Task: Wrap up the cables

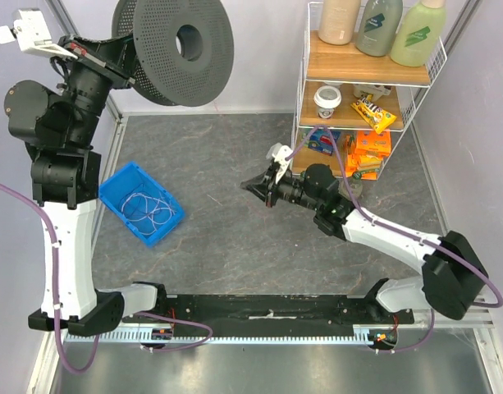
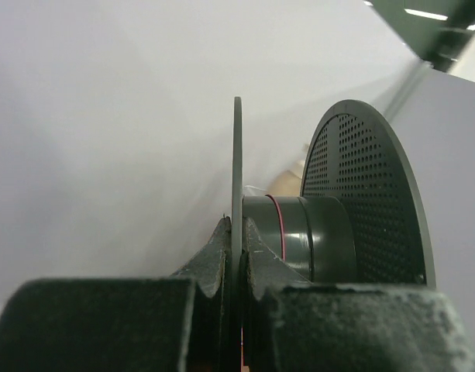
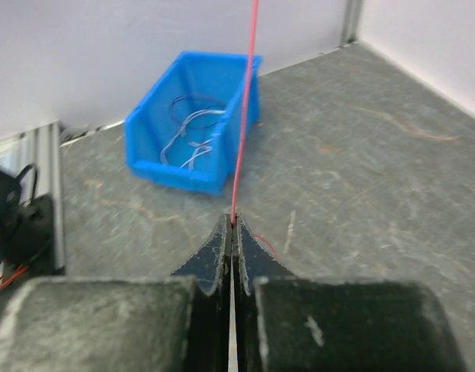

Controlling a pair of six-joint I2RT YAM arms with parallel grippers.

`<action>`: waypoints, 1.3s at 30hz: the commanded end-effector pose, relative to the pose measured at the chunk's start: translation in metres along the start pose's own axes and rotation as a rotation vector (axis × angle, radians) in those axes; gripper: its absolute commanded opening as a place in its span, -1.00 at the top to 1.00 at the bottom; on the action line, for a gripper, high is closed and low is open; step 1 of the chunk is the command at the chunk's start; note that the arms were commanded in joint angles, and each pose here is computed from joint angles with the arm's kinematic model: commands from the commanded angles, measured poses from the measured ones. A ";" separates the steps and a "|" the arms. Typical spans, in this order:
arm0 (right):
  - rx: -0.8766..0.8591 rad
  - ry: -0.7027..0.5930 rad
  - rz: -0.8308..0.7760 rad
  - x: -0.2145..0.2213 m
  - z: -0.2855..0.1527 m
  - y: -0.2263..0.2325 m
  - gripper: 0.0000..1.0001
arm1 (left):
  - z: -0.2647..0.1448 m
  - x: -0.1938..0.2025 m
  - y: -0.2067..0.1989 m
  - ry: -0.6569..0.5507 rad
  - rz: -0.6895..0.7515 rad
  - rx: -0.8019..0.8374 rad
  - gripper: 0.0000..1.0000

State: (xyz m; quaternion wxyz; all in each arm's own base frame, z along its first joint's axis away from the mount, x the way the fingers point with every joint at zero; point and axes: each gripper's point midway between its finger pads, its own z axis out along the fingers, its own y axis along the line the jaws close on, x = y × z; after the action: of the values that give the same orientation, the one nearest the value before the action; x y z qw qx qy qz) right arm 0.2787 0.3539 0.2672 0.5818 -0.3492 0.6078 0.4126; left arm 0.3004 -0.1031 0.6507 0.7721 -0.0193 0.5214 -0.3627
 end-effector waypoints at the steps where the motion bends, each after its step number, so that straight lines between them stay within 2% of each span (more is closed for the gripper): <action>1: -0.134 0.050 -0.092 0.005 -0.020 0.046 1.00 | -0.002 -0.013 0.047 -0.108 0.047 -0.228 0.97; 3: -0.173 0.082 -0.118 0.008 -0.027 0.058 1.00 | -0.001 -0.003 0.064 -0.103 0.039 -0.283 0.97; 9: -0.248 0.143 -0.181 0.008 -0.040 0.076 1.00 | -0.002 0.015 0.073 -0.068 0.088 -0.282 0.97; 15: -0.371 0.153 -0.288 -0.025 -0.040 0.109 1.00 | -0.010 0.091 0.097 0.117 0.173 -0.370 0.97; 22: -0.492 0.180 -0.369 -0.056 -0.034 0.150 1.00 | -0.021 0.171 0.116 0.273 0.266 -0.465 0.97; 25: -0.463 0.161 -0.402 -0.078 -0.026 0.147 1.00 | -0.029 0.205 0.110 0.359 0.257 -0.398 0.97; 32: -0.323 0.175 -0.559 -0.115 -0.019 0.110 1.00 | -0.070 0.268 0.061 0.570 0.275 -0.018 0.97; 39: -0.182 0.222 -0.640 -0.140 -0.026 0.053 1.00 | -0.120 0.297 0.038 0.697 0.404 0.235 0.97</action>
State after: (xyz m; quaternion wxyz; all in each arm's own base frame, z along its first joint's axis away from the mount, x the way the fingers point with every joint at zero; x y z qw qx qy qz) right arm 0.2044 0.3669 0.3986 0.5638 -0.6133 0.4762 0.2813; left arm 0.3085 -0.1929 0.3125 0.5593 0.1847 0.7765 -0.2240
